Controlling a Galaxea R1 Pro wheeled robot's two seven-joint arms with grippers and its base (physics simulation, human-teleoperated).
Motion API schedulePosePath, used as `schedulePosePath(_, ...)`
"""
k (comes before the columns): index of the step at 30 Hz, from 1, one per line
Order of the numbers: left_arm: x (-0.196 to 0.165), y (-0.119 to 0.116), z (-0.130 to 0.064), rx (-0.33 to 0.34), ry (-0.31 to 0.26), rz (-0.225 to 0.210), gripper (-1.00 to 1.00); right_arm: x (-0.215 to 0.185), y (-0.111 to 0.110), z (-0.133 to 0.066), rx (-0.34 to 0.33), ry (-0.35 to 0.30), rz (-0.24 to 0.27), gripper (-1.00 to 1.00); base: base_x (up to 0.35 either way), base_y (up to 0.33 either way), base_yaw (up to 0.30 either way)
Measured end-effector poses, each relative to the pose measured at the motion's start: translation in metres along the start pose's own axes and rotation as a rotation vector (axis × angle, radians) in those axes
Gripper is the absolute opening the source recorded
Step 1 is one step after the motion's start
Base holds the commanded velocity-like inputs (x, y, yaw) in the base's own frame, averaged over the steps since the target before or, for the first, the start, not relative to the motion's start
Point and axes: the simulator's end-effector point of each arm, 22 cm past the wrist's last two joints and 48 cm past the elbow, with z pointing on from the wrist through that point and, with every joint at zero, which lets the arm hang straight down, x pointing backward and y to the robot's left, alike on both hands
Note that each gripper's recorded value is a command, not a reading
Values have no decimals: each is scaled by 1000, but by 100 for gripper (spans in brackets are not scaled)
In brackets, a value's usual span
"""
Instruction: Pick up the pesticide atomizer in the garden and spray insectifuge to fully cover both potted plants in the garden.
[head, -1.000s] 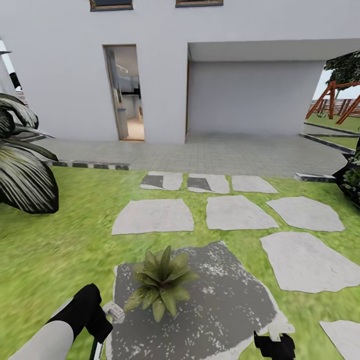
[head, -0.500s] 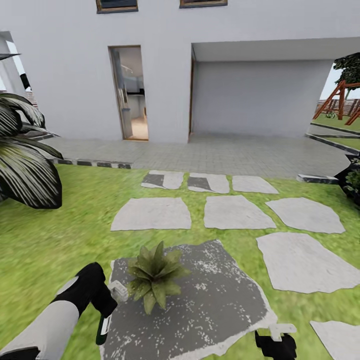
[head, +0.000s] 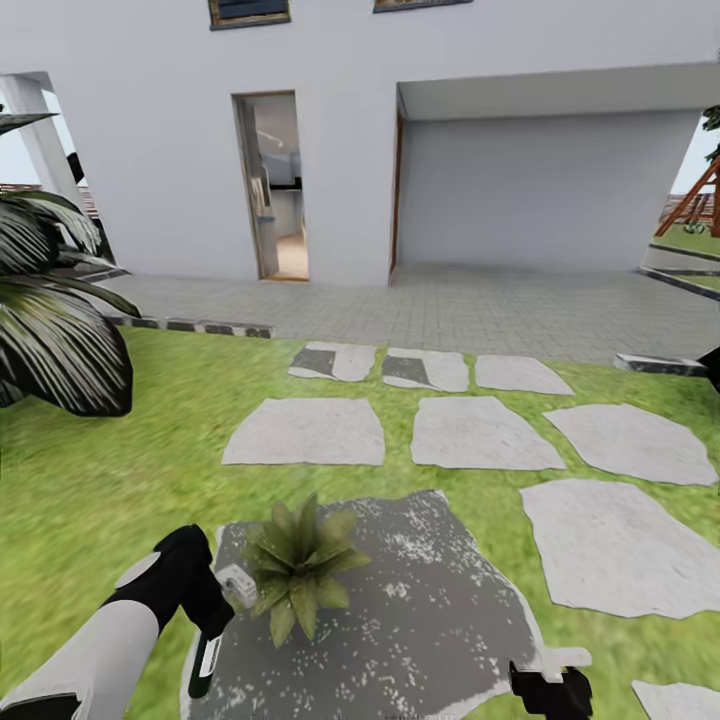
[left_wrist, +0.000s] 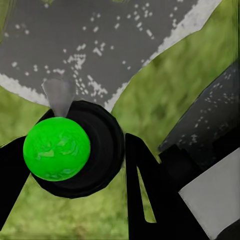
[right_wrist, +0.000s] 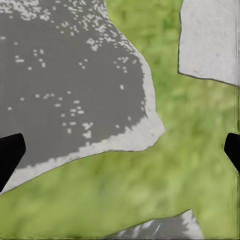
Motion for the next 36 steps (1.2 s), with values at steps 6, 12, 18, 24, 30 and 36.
schedulePosePath(6,0,-1,0,-7,9,18,-100,0,0,0,-1,0,0,100,-34,-26,114)
schedulePosePath(12,9,-5,7,8,27,12,-100,0,0,0,-1,0,-1,100,-1,-1,271)
schedulePosePath(18,12,-8,10,14,32,8,-100,0,0,0,0,-1,0,100,76,-148,143)
schedulePosePath(24,18,-10,16,17,47,9,-100,0,-5,0,4,0,-6,100,114,-243,5)
schedulePosePath(30,30,-16,25,39,82,8,-100,1,-7,1,7,1,-6,100,-115,-227,0)
schedulePosePath(36,34,-17,28,42,90,6,-100,2,-6,1,6,4,-5,100,-22,-20,149)
